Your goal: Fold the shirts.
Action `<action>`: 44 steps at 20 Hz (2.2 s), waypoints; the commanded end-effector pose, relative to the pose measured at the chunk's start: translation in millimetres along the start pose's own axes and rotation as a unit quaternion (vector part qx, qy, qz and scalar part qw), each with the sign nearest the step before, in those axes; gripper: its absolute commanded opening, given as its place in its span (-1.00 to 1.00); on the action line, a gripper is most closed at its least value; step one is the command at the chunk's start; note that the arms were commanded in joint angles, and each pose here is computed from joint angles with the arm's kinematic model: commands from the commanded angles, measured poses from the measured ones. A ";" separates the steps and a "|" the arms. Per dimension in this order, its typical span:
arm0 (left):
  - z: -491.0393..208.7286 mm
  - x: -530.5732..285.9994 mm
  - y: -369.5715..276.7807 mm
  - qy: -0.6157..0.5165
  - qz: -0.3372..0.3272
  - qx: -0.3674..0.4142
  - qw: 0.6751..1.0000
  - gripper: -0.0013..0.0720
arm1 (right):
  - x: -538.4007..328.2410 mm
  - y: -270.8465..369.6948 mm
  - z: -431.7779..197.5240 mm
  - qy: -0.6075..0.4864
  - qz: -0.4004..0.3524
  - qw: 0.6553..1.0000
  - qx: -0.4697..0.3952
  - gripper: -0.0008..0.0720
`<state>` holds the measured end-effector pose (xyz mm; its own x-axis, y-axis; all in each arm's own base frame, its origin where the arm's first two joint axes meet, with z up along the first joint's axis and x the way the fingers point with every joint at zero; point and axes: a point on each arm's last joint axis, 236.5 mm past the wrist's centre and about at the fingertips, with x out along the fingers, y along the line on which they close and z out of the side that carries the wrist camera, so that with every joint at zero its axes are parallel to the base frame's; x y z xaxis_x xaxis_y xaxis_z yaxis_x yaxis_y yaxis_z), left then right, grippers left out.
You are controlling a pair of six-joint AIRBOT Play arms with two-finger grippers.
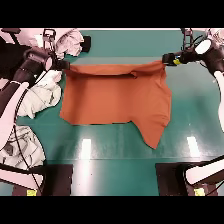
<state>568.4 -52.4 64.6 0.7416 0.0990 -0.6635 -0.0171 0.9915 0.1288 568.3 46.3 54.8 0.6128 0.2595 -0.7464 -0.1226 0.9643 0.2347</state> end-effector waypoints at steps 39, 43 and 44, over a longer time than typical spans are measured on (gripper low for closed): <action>-140.1 -125.8 -18.4 0.222 -0.243 -0.052 0.943 0.57 | -140.8 -38.8 -209.7 0.202 0.056 0.959 0.191 0.80; -178.5 -116.8 12.9 0.251 -0.262 -0.124 0.924 0.57 | -134.5 -27.4 -231.4 0.225 0.082 0.951 0.197 0.81; -187.1 -113.6 13.6 0.249 -0.272 -0.138 0.919 0.57 | -133.7 -23.2 -228.5 0.220 0.093 0.951 0.198 0.80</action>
<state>368.4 -36.8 15.9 0.2876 -0.3566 -0.8889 0.0768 0.9337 -0.3497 321.2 -13.4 12.6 0.2330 0.4445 -0.8649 0.1681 0.8576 0.4860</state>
